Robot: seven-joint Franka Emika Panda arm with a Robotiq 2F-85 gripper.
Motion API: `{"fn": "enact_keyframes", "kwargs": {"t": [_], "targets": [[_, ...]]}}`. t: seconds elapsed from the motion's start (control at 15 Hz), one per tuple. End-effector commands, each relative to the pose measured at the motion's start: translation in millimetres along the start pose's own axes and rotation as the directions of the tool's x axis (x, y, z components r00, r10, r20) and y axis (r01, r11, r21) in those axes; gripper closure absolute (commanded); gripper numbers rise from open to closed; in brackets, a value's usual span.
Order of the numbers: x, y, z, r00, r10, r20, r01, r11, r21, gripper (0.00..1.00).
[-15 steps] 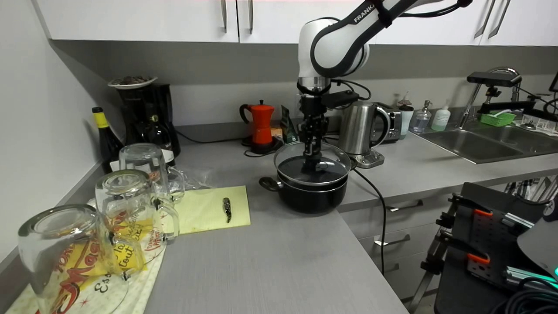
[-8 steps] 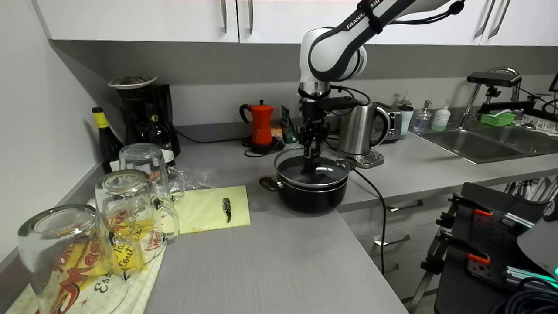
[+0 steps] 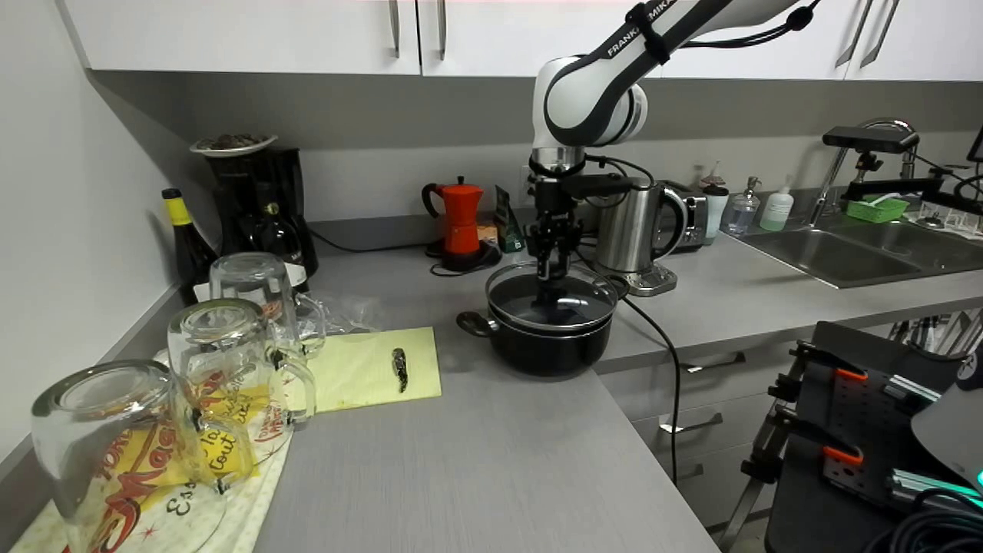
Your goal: Place the lid on the pot
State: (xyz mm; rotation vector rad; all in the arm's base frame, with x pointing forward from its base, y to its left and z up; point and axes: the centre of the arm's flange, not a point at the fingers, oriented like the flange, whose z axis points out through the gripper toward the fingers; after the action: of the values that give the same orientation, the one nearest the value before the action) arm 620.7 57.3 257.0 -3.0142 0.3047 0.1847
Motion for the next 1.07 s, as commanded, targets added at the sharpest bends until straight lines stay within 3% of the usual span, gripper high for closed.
{"fn": "enact_keyframes", "kwargs": {"t": [0.0,1.0], "targets": [[7.5,0.8,-7.5,1.0,0.018,-0.006,-0.018,0.999,0.027,0.75],[13.1,9.9,13.6,0.999,0.033,0.023,-0.034,0.999,0.028,0.75]]}}
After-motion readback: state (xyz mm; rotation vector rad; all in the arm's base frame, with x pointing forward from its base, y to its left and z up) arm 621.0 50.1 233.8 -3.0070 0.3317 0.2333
